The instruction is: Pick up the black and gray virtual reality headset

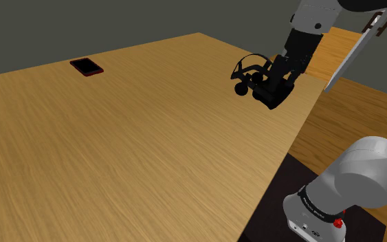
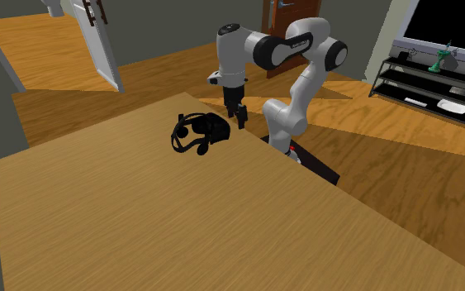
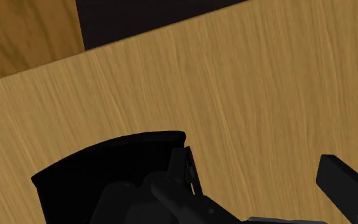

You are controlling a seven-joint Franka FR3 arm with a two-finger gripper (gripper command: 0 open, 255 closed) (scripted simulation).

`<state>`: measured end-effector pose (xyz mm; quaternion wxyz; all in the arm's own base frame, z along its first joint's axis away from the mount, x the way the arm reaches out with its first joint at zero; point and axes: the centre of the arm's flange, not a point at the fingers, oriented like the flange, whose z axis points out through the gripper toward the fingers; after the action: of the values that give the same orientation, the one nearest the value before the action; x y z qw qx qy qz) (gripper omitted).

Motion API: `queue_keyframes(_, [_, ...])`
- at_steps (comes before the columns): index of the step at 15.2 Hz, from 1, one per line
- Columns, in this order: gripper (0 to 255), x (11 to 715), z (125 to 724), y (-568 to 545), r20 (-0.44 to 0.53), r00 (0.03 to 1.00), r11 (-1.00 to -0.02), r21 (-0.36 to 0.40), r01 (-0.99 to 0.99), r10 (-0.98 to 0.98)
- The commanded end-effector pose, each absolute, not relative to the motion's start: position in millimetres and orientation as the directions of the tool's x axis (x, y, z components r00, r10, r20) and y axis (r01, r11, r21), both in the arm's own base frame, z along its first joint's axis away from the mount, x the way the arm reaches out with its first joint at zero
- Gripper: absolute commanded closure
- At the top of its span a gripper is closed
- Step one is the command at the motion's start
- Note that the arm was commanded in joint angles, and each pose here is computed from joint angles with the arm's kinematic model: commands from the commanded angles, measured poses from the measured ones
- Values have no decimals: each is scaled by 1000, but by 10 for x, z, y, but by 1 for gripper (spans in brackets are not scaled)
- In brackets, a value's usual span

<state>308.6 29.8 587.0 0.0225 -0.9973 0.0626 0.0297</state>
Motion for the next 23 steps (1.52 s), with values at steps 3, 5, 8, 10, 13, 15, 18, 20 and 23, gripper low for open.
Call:
queue_keyframes(3, [0, 3200, 5930, 139, -32, 996, -997, -14, -80, -79])
queue_keyframes(5, [0, 3319, 5997, -12, -4, 999, -999, 14, -34, -34])
queue_keyframes(8, [0, 3506, 6112, -224, 36, 999, -998, 59, 33, 35])
queue_keyframes(10, [0, 3636, 6198, -355, 61, 995, -993, 91, 76, 82])
queue_keyframes(13, [0, 3826, 6333, -525, 94, 984, -981, 137, 136, 150])
queue_keyframes(15, [0, 3826, 6227, -525, 94, 984, -981, 137, 136, 150])
queue_keyframes(18, [0, 3826, 6069, -525, 94, 984, -981, 137, 136, 150])
queue_keyframes(20, [0, 3826, 5963, -525, 94, 984, -981, 137, 136, 150])
queue_keyframes(23, [255, 3826, 5933, -526, 94, 984, -981, 137, 136, 150])
